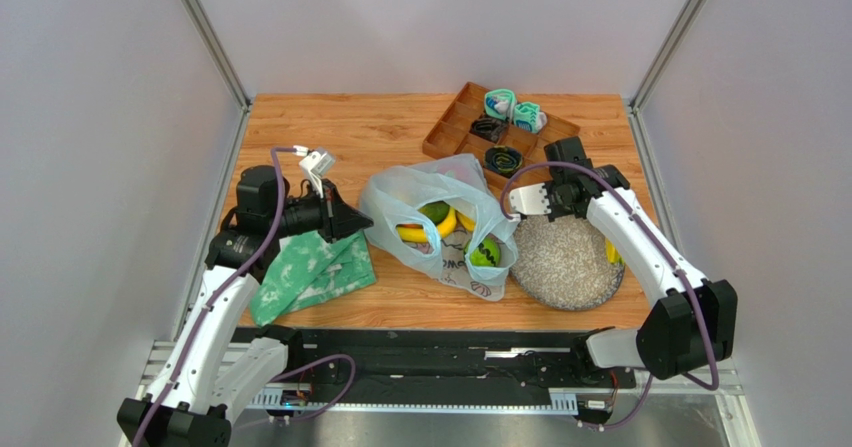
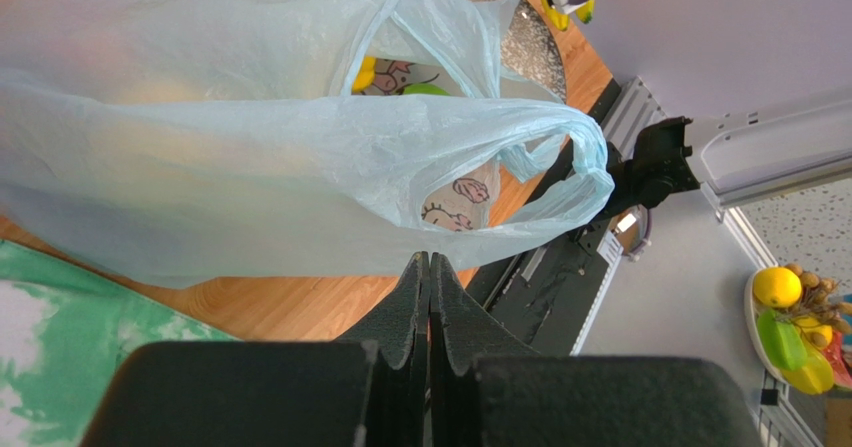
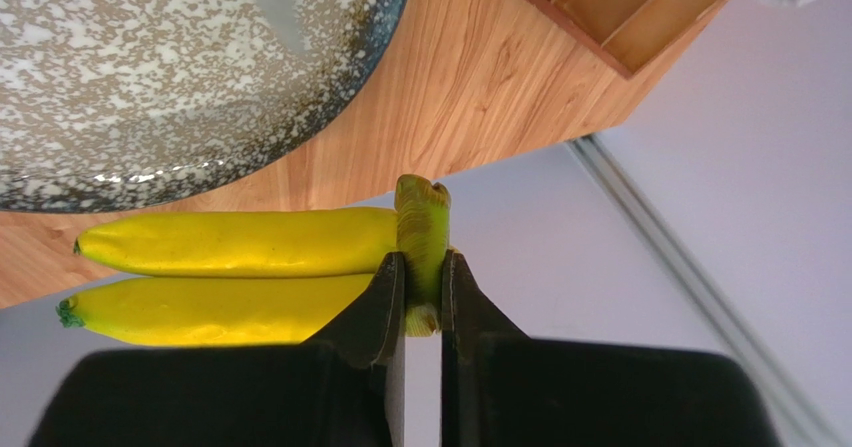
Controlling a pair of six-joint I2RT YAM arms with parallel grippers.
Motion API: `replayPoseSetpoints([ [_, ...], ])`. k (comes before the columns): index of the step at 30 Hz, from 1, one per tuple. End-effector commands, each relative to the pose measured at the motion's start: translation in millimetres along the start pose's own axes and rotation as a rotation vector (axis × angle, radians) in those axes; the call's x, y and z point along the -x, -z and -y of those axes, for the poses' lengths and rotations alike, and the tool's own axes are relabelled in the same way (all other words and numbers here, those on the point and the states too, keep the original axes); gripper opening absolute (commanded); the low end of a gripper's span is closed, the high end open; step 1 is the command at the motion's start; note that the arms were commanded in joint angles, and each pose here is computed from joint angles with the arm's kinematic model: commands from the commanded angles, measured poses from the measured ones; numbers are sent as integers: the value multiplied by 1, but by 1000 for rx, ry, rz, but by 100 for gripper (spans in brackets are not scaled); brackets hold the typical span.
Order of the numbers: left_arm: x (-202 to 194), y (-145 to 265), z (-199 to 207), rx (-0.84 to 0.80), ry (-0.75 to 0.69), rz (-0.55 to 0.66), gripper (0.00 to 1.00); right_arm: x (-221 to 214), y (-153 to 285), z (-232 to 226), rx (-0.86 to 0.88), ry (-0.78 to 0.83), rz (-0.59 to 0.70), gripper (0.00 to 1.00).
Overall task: Take the fake fruits out of the plastic bag
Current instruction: Place the fake fruit on the plate.
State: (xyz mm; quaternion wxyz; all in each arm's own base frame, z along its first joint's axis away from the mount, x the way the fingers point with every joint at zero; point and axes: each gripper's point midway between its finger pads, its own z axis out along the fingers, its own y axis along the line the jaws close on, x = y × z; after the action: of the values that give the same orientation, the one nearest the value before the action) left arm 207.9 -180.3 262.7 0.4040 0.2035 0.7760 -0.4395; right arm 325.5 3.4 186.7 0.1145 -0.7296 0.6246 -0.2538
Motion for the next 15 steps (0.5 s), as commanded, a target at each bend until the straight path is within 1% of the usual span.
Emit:
replayPoseSetpoints([
  [1,-2,5,4,-14,-32,12,0,9,-17,41,-113,123,2,0],
  [3,-7,6,3,-9,-21,5,0,10,-26,42,-102,124,-9,0],
  [6,-9,6,0,-2,-14,5,0,12,-43,29,-39,145,-27,0],
  [9,-7,9,-13,50,-8,29,0,16,-54,12,21,170,-20,0],
  [15,-5,17,-18,79,3,59,0,22,-62,-12,37,248,-11,0],
])
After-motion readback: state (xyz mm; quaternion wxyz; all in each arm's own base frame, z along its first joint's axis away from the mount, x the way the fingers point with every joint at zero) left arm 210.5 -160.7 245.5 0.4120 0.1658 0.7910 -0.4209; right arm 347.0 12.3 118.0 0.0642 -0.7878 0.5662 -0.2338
